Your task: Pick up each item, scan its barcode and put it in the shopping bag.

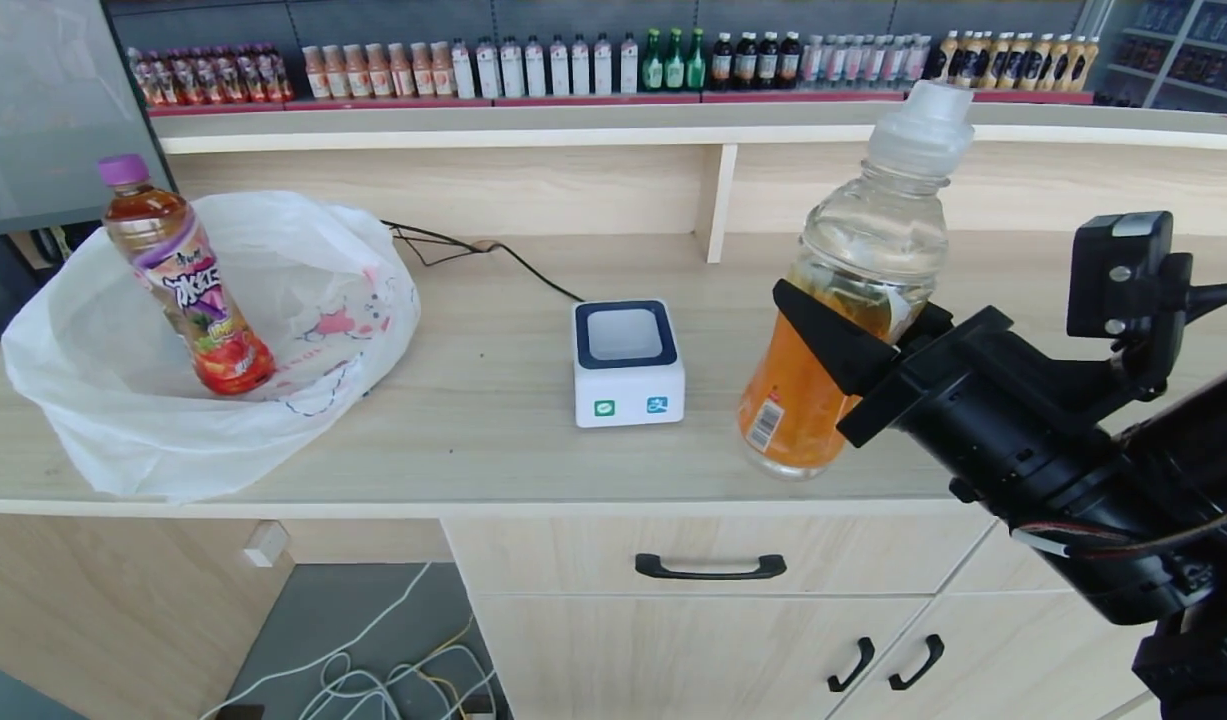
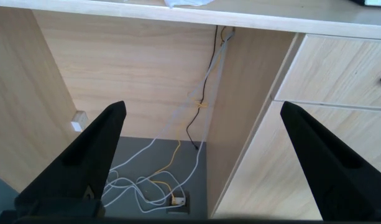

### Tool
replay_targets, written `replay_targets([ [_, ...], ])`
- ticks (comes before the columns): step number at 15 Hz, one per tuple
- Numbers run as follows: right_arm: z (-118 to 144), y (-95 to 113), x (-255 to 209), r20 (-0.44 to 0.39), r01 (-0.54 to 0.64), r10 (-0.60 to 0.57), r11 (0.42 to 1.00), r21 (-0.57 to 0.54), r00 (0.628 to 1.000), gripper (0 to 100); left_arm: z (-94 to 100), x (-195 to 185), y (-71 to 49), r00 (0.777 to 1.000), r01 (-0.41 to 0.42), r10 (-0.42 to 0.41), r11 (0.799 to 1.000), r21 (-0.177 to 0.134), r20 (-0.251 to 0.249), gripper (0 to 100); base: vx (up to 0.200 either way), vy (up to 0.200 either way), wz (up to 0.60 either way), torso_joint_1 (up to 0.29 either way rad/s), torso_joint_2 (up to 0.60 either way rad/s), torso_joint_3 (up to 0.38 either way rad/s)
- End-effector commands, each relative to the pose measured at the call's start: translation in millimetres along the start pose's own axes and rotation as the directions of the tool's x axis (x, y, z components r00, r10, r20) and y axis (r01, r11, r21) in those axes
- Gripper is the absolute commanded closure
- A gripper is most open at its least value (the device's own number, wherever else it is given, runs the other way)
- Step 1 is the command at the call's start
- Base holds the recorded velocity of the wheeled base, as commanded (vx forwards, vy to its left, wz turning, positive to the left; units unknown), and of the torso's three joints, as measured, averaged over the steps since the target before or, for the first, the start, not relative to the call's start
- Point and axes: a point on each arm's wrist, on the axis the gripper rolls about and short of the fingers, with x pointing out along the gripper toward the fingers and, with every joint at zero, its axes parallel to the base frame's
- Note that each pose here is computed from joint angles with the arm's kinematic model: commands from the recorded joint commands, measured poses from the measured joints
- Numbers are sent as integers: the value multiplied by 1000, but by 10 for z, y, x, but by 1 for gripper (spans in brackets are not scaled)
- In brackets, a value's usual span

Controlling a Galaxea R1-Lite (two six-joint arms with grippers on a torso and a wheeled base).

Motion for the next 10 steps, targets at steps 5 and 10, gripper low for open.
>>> replay_targets([
  [5, 10, 1, 14, 9, -1, 1, 1000, -1, 1000, 100, 0, 0, 0, 1000, 0, 0, 1000, 1, 0, 0, 0, 200, 0, 0, 2, 2],
  [10, 28, -16, 19, 16, 3, -3, 1000, -7, 1000, 100, 0, 0, 0, 1000, 1, -1, 1000, 2, 0, 0, 0, 160, 0, -1, -1, 1],
])
